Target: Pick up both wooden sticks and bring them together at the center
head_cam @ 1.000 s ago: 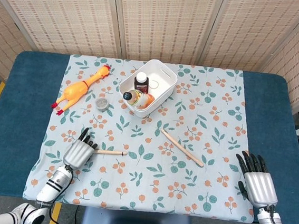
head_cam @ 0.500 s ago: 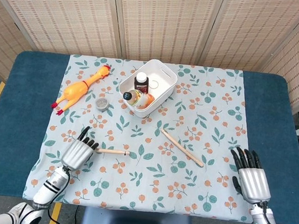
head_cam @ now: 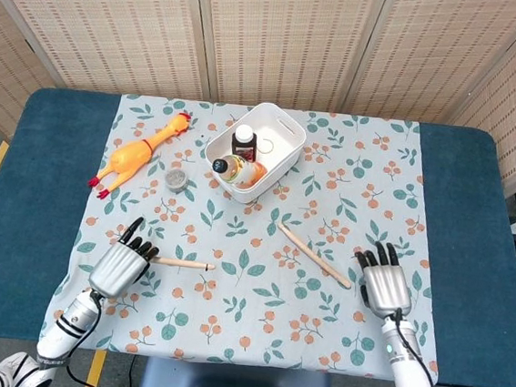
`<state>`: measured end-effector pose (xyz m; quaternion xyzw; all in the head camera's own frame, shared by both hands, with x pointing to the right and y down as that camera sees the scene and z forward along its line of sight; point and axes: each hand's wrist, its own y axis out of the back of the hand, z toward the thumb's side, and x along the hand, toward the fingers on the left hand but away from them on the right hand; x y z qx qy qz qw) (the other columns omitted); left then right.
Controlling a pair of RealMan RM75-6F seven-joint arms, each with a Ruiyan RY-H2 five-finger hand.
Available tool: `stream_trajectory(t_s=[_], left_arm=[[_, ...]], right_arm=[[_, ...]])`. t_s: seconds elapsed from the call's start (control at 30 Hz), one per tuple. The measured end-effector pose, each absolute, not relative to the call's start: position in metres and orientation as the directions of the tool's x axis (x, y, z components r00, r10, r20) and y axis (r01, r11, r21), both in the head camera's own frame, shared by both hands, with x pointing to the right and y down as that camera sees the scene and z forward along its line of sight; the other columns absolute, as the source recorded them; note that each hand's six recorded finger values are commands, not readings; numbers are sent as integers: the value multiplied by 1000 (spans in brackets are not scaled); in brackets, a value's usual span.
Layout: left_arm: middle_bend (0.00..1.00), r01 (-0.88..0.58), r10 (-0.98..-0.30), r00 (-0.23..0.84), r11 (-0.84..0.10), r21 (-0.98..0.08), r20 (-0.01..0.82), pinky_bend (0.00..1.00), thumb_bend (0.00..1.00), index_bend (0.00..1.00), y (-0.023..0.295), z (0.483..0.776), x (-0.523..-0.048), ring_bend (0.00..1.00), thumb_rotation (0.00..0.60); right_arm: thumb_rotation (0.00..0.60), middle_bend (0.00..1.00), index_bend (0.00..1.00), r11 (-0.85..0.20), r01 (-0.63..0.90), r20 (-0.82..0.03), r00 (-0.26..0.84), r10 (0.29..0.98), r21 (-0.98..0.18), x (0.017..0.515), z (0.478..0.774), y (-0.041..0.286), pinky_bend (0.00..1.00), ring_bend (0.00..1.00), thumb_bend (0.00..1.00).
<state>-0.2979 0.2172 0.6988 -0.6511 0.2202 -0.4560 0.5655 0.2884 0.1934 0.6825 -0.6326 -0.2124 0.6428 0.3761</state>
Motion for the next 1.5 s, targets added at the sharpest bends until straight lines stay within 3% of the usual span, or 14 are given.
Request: stream_trajectory(t_s=[0.27,0.73,0.87,1.1,1.5], left_arm=[[906,219,-812,472,-268,-938,342,130,508,805,216,694,-308,488,600],[908,208,-813,475,-268,-941,337,130,507,809,218,692,-313,489,600],[910,214,-811,475,-271,-939,342,130,508,811,218,693,-314,490,600],[912,221,-813,475,-261,-940,337,130,508,814,217,691,-317,497,600],[912,222,-812,475,-262,-939,339,130,507,814,218,691,-316,497,600]], right_arm=[[600,210,208,-643,-284,-689,105,717,-712,251,704,192,0,0,356],[600,235,230,-636,-365,-701,67,710,-679,236,724,194,0,16,357],[600,269,269,-630,-385,-700,63,711,-674,231,726,192,0,51,357],[600,377,431,-620,-416,-697,51,715,-666,229,728,193,0,182,357],[600,449,525,-595,-457,-683,36,730,-661,234,725,190,0,271,357]])
